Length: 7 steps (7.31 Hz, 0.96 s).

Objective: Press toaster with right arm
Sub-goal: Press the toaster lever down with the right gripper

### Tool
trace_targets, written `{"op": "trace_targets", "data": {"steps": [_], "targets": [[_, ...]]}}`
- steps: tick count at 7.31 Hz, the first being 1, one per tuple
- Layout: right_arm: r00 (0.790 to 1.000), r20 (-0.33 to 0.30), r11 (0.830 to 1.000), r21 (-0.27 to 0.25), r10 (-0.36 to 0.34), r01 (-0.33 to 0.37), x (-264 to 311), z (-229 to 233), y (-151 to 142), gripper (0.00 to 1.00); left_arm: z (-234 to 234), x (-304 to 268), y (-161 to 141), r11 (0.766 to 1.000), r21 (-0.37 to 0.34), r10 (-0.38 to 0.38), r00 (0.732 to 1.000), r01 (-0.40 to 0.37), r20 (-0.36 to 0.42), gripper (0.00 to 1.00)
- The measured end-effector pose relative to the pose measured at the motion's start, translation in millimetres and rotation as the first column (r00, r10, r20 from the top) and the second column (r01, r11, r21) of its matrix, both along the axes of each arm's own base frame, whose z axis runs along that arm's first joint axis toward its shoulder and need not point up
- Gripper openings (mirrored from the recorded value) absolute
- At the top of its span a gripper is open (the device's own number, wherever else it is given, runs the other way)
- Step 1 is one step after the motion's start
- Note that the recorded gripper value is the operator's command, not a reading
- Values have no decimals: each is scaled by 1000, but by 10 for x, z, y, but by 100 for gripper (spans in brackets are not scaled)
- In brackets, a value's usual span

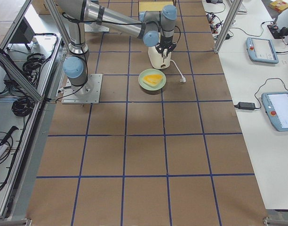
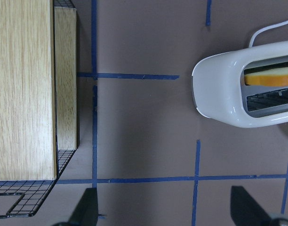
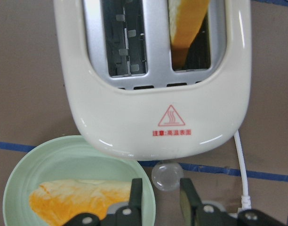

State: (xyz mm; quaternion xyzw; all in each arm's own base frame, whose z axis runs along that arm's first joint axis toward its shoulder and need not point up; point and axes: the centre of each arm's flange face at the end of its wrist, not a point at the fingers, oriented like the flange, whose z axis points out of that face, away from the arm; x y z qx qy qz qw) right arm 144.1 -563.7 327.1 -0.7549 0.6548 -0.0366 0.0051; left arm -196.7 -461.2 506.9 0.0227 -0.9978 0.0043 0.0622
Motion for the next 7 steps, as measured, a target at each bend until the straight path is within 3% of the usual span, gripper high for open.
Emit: {"op": "trace_targets", "data": {"steps": [3, 7], "targets": [[1000, 2, 999, -31, 5, -5, 11, -224, 52, 38, 0, 0, 0, 1000, 0, 0, 1000, 0, 0, 100], [1000, 5, 1000, -26, 7, -7, 14, -370, 119, 37, 0, 0, 0, 1000, 0, 0, 1000, 0, 0, 100]]}}
